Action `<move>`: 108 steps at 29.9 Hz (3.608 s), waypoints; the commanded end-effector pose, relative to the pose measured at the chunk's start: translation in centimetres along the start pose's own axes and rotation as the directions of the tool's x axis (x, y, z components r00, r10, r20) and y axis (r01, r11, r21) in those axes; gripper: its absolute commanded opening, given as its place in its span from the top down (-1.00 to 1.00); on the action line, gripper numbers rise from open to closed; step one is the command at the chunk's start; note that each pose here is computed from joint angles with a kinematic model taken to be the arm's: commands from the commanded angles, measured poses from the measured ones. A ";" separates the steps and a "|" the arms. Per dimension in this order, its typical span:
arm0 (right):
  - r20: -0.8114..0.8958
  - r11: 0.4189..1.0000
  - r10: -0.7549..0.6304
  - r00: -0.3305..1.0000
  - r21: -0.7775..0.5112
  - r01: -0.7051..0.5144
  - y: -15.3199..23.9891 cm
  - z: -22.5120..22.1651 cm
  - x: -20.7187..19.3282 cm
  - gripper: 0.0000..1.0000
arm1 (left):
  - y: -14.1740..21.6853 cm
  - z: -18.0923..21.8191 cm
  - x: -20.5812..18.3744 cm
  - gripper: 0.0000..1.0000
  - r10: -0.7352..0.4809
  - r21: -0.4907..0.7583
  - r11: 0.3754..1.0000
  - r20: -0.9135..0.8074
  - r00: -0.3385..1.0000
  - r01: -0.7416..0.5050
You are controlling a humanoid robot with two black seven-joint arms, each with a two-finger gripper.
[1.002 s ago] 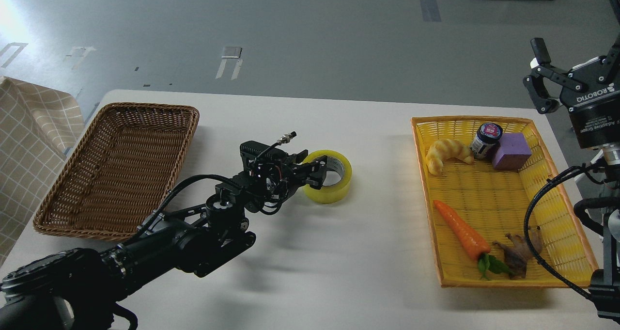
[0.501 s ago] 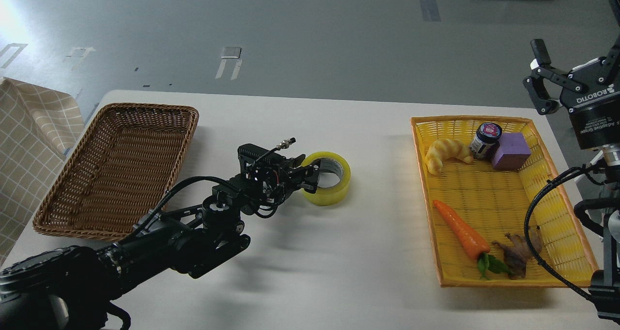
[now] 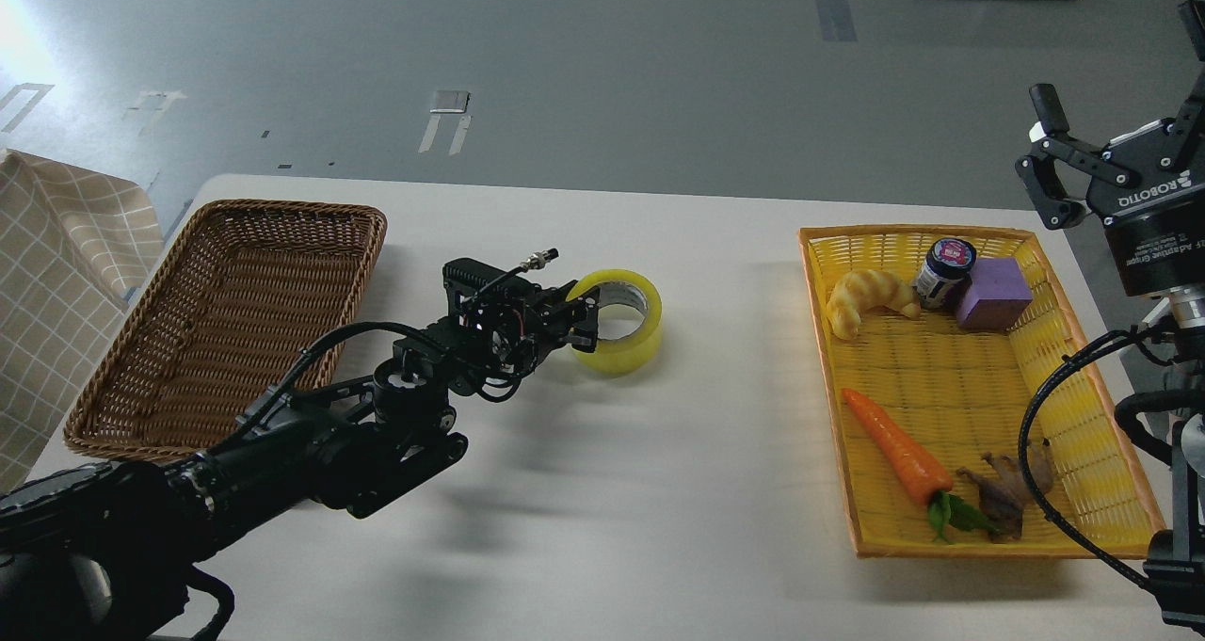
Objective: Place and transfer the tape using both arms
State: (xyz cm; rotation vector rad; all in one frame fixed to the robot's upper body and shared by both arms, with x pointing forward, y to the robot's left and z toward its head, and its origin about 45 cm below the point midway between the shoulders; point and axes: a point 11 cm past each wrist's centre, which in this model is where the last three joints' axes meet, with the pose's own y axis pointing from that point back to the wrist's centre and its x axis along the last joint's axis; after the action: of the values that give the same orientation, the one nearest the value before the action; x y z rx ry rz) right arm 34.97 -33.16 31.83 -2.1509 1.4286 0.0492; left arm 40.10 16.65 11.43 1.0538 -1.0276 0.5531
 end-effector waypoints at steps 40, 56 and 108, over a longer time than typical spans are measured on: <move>0.004 0.999 0.050 0.999 -0.021 -0.050 1.7 0.7 1.1 -1.00 | 19.5 -22.7 4.2 0.68 -0.033 0.318 0.948 0.184 0.982 -0.027; -0.011 0.995 0.067 0.998 -0.071 -0.068 3.0 1.8 1.3 -1.00 | 21.7 -25.8 -1.9 0.55 -0.042 0.378 0.926 0.082 0.996 0.008; -0.019 0.996 0.069 0.997 -0.058 -0.070 2.7 1.3 1.6 -1.00 | 11.5 -12.1 20.8 -0.95 0.471 0.083 0.729 -0.781 0.410 -0.680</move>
State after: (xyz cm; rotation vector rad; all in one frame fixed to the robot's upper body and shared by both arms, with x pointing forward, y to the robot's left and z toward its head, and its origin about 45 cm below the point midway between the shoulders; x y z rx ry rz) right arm 33.74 -34.79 28.76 -2.1535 1.5382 0.1103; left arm 45.37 34.35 31.64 0.2361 -0.6631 1.3637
